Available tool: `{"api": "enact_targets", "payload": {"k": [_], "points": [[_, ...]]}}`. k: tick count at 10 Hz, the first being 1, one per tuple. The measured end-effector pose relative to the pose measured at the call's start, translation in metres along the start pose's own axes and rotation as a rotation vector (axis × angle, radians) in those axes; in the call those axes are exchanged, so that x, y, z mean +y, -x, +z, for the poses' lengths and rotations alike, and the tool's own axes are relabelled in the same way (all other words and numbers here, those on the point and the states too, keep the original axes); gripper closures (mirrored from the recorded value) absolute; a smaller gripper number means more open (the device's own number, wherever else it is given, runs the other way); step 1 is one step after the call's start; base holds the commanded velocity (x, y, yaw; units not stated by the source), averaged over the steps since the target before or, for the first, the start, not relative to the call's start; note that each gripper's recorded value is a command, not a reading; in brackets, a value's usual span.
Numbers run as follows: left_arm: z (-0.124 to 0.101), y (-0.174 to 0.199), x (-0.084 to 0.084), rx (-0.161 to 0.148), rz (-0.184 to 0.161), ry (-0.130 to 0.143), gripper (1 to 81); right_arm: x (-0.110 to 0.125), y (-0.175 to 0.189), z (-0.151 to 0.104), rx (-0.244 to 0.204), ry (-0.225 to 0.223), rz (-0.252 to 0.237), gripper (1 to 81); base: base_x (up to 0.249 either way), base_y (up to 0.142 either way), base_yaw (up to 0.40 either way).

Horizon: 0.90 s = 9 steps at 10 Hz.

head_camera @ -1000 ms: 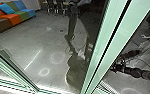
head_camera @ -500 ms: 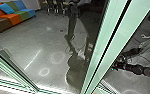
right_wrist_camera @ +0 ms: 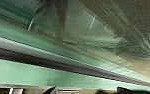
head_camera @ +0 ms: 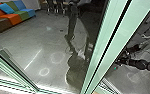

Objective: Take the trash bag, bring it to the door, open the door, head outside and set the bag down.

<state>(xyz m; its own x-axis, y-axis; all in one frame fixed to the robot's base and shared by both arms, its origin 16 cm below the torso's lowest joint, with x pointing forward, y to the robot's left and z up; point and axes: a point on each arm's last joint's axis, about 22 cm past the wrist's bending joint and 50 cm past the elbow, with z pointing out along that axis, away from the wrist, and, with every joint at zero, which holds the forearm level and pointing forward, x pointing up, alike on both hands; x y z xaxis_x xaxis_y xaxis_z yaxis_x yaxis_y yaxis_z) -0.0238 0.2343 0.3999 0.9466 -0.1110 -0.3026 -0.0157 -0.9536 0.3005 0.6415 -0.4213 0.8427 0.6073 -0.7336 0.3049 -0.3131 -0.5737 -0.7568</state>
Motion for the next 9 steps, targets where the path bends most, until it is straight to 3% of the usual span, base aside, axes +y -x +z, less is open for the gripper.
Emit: {"api": "enact_targets", "payload": {"k": [1, 2, 5, 9], "points": [[0.0, 0.001, 0.0, -0.001, -0.001, 0.0, 81.1, -0.007, -0.012, -0.006, 0.016, -0.007, -0.007, 1.0, 0.0, 0.0, 0.0], [0.0, 0.001, 0.0, -0.001, -0.001, 0.0, 81.1, -0.011, -0.034, -0.016, 0.058, -0.019, 0.055, 1.0, 0.0, 0.0, 0.0], [0.001, 0.0, 0.003, -0.002, 0.0, 0.004, 81.1, -0.023, -0.061, -0.036, 0.092, -0.023, 0.03, 1.0, 0.0, 0.0, 0.0], [0.003, 0.001, 0.009, -0.004, 0.0, 0.012, 81.1, -0.048, -0.077, -0.051, 0.083, 0.001, -0.004, 1.0, 0.0, 0.0, 0.0]]}}
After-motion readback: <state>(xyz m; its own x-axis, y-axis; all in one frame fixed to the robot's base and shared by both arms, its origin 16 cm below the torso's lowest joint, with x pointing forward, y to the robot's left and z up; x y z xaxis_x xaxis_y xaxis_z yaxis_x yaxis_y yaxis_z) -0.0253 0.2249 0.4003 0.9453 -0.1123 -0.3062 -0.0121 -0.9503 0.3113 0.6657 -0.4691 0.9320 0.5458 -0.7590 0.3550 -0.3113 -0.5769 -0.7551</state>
